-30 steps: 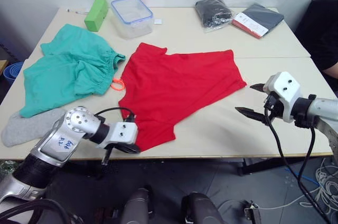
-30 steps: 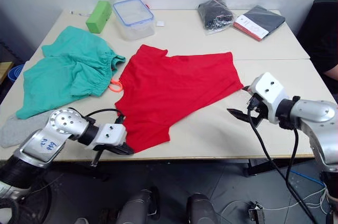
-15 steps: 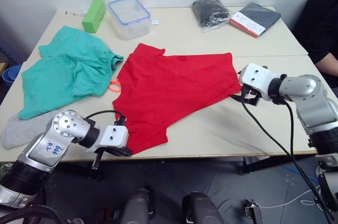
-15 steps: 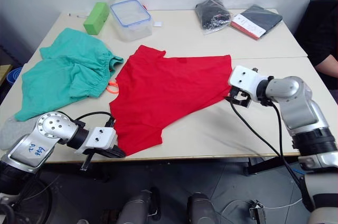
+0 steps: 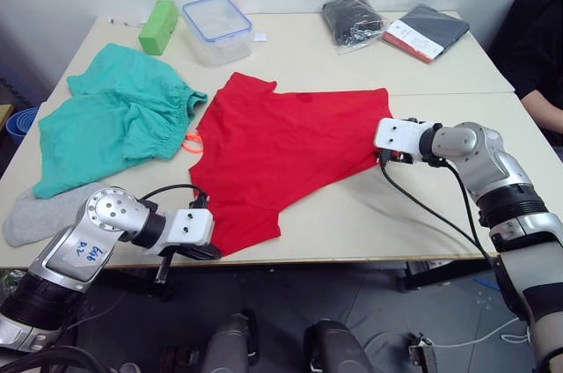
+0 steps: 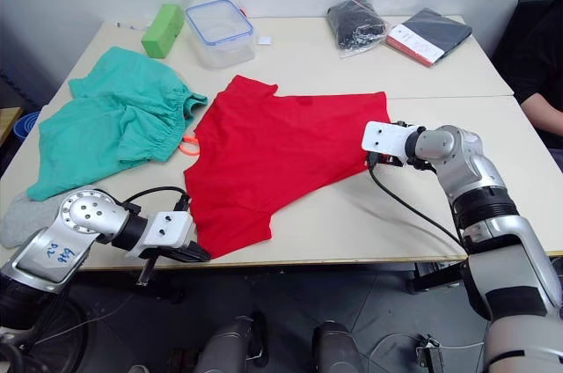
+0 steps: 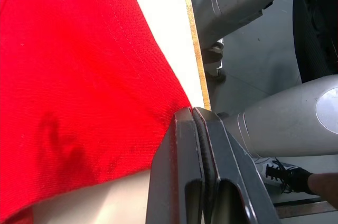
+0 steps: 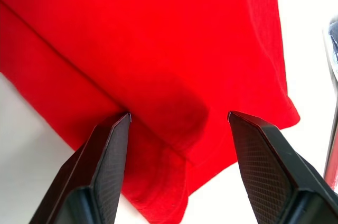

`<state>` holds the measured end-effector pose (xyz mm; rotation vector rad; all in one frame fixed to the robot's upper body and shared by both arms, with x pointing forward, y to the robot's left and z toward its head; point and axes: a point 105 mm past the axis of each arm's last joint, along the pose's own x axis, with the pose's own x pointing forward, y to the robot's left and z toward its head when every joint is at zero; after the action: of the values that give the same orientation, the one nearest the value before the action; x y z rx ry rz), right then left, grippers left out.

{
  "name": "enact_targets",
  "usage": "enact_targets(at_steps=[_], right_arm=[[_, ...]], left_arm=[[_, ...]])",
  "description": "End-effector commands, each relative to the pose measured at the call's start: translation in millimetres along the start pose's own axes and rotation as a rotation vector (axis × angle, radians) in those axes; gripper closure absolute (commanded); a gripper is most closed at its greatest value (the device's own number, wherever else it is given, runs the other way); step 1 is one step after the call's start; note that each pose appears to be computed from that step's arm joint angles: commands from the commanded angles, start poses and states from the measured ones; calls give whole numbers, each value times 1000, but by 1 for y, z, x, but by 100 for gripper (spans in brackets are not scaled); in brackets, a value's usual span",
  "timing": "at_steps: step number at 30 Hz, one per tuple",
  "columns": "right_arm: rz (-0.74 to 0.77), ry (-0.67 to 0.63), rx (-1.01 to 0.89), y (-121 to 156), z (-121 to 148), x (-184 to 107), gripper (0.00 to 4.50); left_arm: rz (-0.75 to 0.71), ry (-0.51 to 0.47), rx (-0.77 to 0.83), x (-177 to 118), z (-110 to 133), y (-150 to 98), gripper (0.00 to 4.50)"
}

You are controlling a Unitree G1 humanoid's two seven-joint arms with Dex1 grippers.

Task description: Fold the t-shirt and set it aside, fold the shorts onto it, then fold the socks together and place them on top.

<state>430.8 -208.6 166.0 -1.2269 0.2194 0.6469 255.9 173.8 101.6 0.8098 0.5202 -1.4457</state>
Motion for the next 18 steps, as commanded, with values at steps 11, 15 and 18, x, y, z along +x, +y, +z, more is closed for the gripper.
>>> enact_targets(at_steps=[11,15,18], right_arm=[[-6,-16,-79,-2,10,10,448],[-11,-30,-91,-6,12,6,448],[-18,-56,-108,-15,14,-8,448]], left_arm=[[38,35,-63,-1,-14,3,450],[37,38,-69,-2,-16,3,450],[43,32,-74,-3,-16,4,450]])
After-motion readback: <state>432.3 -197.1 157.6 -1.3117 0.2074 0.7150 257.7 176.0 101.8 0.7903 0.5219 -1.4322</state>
